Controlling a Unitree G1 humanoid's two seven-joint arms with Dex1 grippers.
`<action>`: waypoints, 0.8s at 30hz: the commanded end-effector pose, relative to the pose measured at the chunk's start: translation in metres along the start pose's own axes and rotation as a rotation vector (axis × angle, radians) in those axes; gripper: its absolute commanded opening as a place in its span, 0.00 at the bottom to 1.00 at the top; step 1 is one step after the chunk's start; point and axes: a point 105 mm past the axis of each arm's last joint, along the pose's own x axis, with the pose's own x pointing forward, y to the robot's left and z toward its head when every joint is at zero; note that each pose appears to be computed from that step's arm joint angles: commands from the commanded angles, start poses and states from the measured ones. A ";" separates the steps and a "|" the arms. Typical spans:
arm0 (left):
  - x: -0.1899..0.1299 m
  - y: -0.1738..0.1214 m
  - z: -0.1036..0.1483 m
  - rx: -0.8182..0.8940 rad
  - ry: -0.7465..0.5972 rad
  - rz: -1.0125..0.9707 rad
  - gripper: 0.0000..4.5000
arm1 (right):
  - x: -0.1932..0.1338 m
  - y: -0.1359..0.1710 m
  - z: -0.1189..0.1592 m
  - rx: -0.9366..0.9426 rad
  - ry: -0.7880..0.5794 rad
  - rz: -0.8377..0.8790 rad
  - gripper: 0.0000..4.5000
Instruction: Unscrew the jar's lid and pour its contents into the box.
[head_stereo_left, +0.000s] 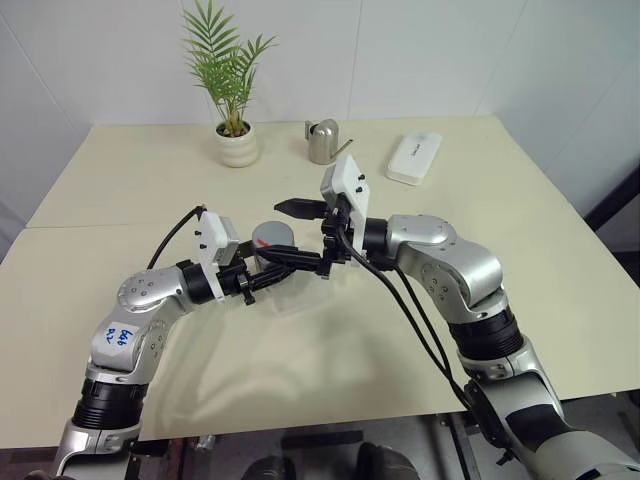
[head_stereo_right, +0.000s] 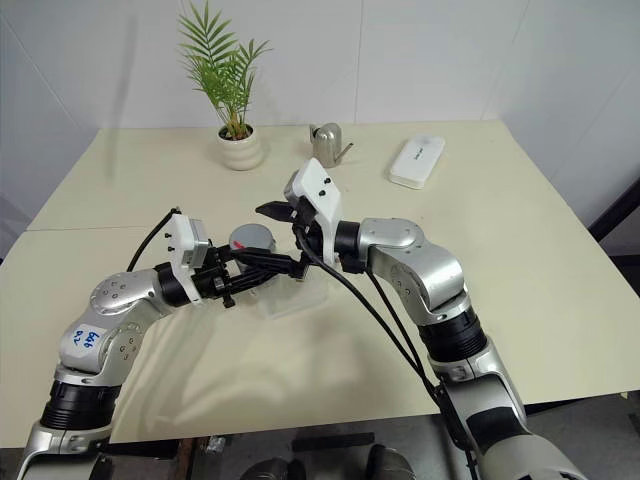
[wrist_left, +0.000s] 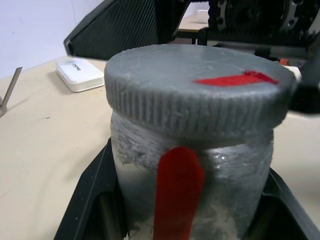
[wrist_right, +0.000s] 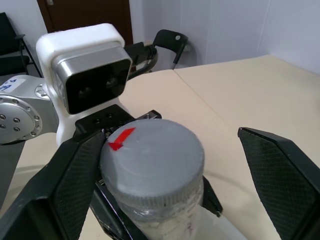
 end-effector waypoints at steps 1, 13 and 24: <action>0.003 -0.002 0.015 0.037 -0.043 -0.014 0.44 | 0.001 0.012 0.014 -0.030 -0.053 0.046 1.00; 0.006 -0.001 0.022 0.026 -0.074 -0.018 0.44 | 0.001 0.008 0.007 -0.011 -0.051 0.021 0.56; 0.008 -0.016 0.040 0.020 -0.115 -0.253 0.44 | -0.026 0.023 0.020 -0.083 -0.029 0.367 0.56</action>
